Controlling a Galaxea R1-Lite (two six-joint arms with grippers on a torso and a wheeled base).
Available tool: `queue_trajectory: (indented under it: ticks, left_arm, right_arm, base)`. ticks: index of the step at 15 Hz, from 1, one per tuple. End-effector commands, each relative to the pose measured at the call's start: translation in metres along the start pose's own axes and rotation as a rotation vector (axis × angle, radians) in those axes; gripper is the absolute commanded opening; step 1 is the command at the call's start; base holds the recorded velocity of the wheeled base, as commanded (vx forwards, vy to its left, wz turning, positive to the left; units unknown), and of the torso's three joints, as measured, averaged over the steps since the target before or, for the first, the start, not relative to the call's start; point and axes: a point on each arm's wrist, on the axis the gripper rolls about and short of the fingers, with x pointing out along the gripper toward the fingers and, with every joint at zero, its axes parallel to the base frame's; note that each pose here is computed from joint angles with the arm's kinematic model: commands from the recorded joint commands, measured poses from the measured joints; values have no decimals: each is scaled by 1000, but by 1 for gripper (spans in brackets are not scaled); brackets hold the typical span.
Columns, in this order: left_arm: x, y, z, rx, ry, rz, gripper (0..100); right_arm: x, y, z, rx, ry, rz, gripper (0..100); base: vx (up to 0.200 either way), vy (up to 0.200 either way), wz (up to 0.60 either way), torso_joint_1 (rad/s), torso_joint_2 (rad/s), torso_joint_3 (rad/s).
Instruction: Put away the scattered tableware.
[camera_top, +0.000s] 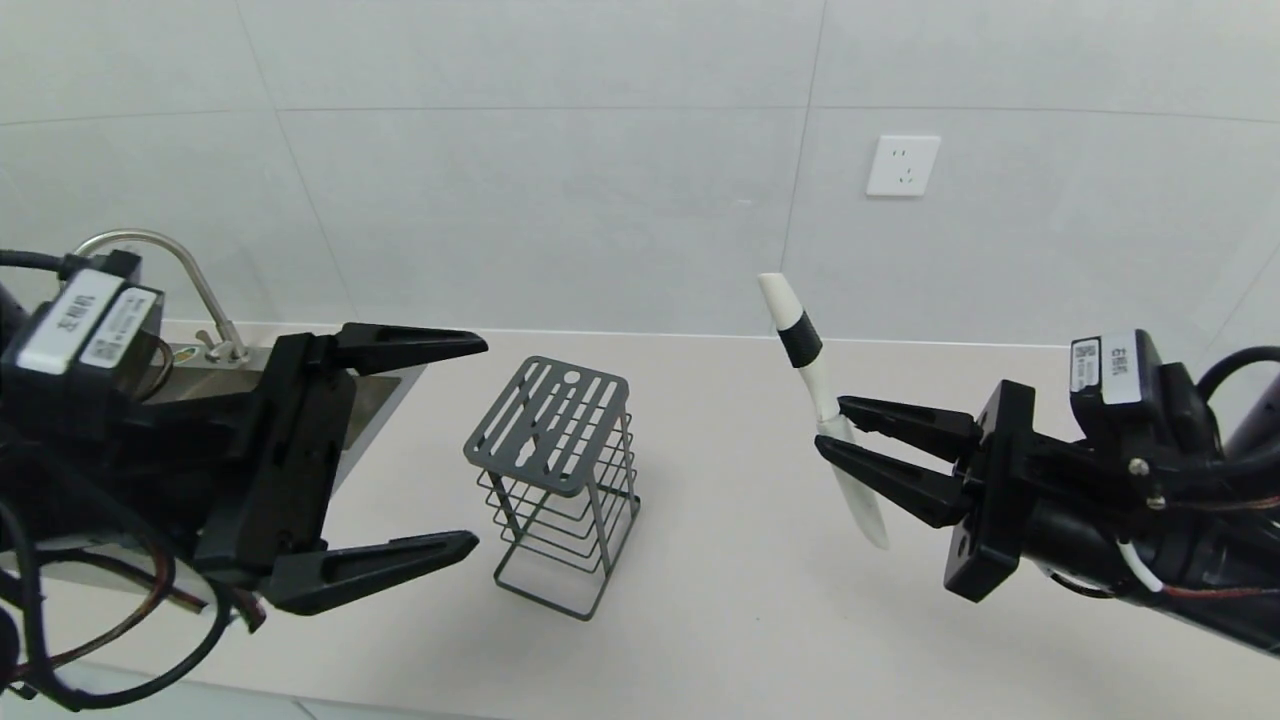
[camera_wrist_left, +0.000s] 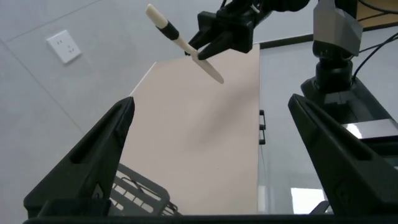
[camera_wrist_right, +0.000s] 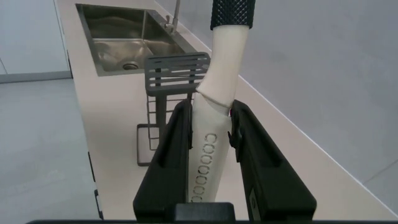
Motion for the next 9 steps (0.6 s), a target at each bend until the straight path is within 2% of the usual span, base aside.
queue_trajectory:
  ticks: [1, 3, 5, 9]
  left_arm:
    - [17, 12, -27, -50, 2, -40, 100]
    - [27, 10, -27, -68, -13, -75, 100]
    - [40, 9, -24, -99, -39, -121, 100]
    - [62, 18, -32, -82, -72, -159, 100]
  right_arm:
    - [2, 6, 1, -1, -10, 26, 0]
    - [2, 7, 2, -2, -13, 31, 0]
    - [0, 13, -2, 5, -4, 51, 0]
    - [0, 16, -1, 2, -16, 71, 0]
  base:
    - [0, 0, 0, 0, 0, 0]
    - [0, 0, 0, 0, 0, 0]
    - [0, 0, 0, 0, 0, 0]
    - [0, 0, 0, 0, 0, 0]
